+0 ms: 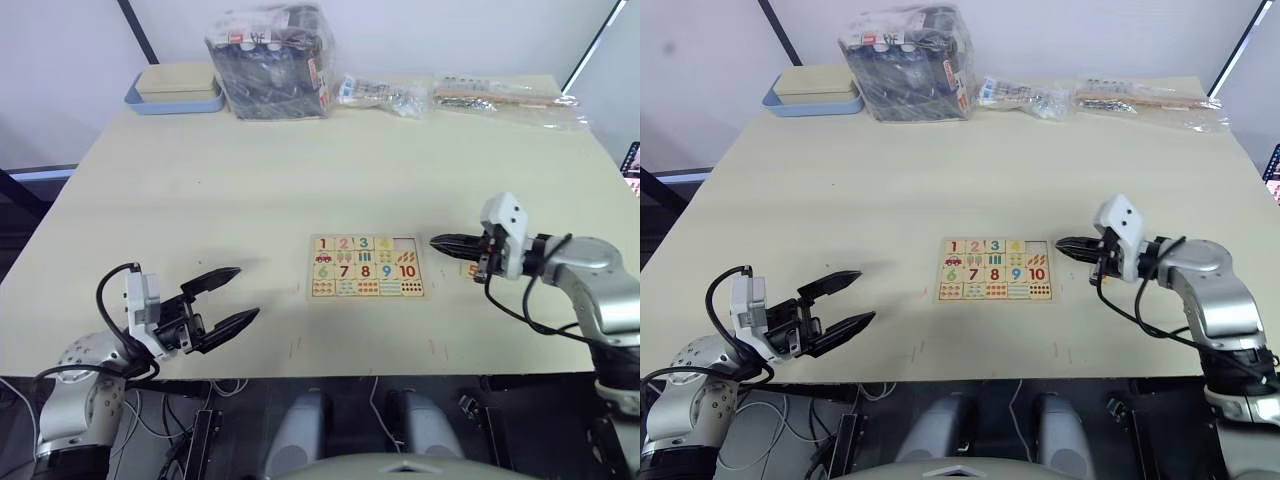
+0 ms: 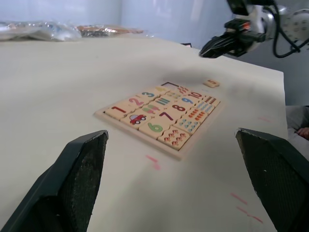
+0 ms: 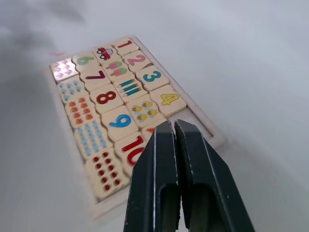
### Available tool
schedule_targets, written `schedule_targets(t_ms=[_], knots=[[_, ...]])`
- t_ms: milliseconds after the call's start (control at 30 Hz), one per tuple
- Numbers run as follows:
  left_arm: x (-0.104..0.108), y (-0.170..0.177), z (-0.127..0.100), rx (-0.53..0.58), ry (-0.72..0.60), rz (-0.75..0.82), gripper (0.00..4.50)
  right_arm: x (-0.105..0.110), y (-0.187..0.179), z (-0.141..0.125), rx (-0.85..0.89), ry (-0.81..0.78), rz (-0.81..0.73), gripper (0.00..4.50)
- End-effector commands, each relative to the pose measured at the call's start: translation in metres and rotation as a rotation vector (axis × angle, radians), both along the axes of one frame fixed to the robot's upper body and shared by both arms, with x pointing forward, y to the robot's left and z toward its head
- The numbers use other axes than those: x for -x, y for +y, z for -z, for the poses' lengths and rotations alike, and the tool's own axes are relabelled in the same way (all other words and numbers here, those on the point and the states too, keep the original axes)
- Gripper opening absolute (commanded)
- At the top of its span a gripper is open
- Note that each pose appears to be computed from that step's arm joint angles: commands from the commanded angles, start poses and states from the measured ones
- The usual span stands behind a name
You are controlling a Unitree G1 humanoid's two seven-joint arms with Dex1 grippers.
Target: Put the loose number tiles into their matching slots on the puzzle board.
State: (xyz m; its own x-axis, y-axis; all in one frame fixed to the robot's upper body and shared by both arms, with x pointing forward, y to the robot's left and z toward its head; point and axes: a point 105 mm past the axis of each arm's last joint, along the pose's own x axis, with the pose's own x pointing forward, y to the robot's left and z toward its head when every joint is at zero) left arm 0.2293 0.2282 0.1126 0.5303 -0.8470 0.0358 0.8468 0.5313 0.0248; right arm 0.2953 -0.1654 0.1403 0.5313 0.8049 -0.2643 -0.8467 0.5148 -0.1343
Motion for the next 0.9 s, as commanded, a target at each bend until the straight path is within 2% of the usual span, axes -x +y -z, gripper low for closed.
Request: schedule_targets(t_ms=[33, 100, 233, 400, 600, 900], knots=[[0.0, 0.006, -0.004, -0.01, -0.024, -0.023, 4.5, 0.011, -0.016, -0.02, -0.045, -0.111, 0.06, 0.1], [0.0, 0.007, -0.003, -0.01, -0.021, -0.029, 4.5, 0.02, -0.027, -0.017, -0.082, -0.095, 0.113, 0.1], [0.0, 0.009, -0.001, -0.009, -0.015, -0.04, 4.5, 0.037, -0.048, -0.013, -0.103, -0.085, 0.211, 1.86], [-0.002, 0.012, 0.002, -0.014, -0.003, -0.051, 4.5, 0.076, -0.085, -0.001, -0.065, -0.055, 0.318, 4.43], [-0.001, 0.015, 0.005, -0.015, 0.006, -0.059, 4.5, 0.095, -0.108, 0.004, -0.041, -0.033, 0.382, 4.48], [0.0, 0.016, 0.008, -0.013, 0.013, -0.06, 4.5, 0.094, -0.114, 0.002, -0.039, -0.029, 0.39, 4.48]])
